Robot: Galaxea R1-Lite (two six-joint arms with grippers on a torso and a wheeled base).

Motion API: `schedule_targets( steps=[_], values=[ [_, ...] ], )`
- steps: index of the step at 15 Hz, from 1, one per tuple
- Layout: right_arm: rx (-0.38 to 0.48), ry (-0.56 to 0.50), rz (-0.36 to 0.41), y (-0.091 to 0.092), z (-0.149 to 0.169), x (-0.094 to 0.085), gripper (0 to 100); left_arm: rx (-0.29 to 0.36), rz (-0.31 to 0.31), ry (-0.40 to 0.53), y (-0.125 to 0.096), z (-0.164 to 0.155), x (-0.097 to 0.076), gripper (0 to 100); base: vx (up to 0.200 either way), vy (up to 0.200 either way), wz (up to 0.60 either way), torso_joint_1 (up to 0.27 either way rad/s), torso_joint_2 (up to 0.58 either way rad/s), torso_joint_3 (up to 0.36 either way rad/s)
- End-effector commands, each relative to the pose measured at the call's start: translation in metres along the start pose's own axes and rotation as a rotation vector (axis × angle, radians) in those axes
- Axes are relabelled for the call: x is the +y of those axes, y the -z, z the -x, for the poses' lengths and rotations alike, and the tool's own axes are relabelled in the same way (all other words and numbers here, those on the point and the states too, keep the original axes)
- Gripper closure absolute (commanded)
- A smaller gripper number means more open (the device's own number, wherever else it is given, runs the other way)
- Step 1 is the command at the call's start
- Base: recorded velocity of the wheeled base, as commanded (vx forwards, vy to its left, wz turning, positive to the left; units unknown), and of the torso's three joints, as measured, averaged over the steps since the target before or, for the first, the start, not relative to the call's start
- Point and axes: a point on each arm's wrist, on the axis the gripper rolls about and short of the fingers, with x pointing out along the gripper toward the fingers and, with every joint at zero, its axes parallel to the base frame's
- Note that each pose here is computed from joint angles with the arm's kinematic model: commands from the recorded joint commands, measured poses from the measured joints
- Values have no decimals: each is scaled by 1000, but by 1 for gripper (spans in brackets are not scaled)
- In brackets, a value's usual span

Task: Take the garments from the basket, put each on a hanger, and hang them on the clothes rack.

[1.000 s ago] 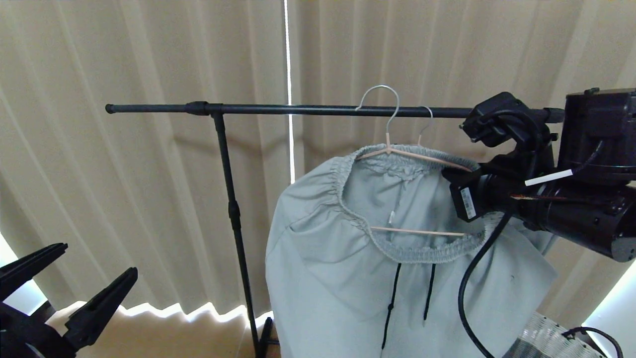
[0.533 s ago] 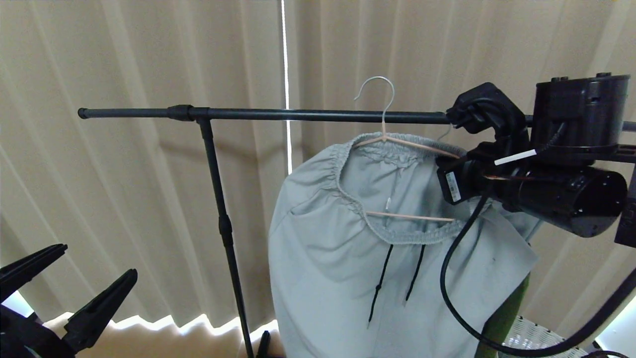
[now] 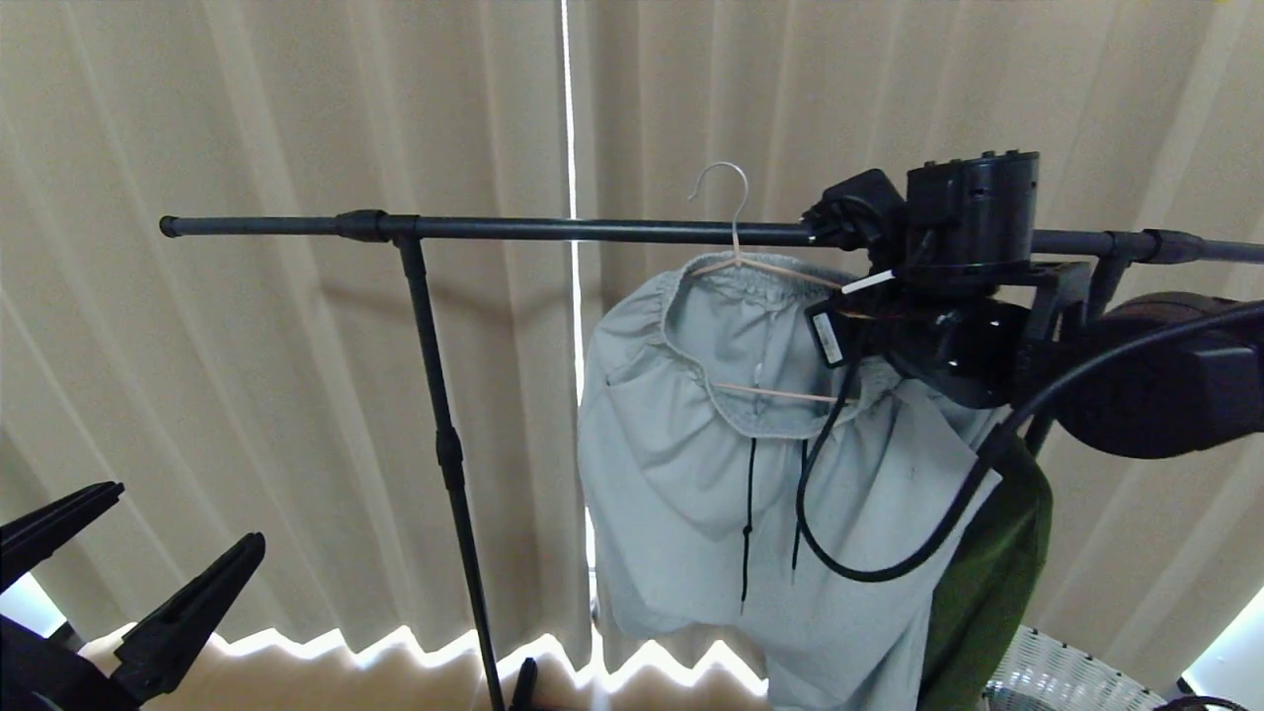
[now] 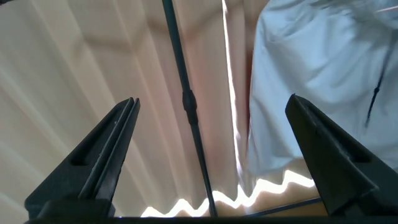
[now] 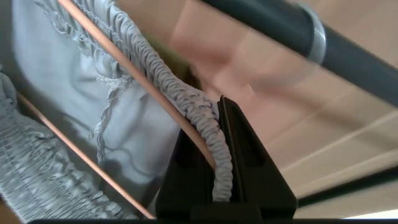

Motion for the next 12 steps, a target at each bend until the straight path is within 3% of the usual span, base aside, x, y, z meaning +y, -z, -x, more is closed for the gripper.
schedule_targets(
  steps=[1,7,12],
  values=[
    [43,37,22,9,-39,23,100,-2,0,-1,-1,0,0,0,0,0,0,0,0,0],
    [73,40,44,19,-52,35,100,-8,0,0,-1,1,0,0,0,0,0,0,0,0],
    [63,11,56,17,-44,46,100,-7,0,0,-1,1,0,0,0,0,0,0,0,0]
  ],
)
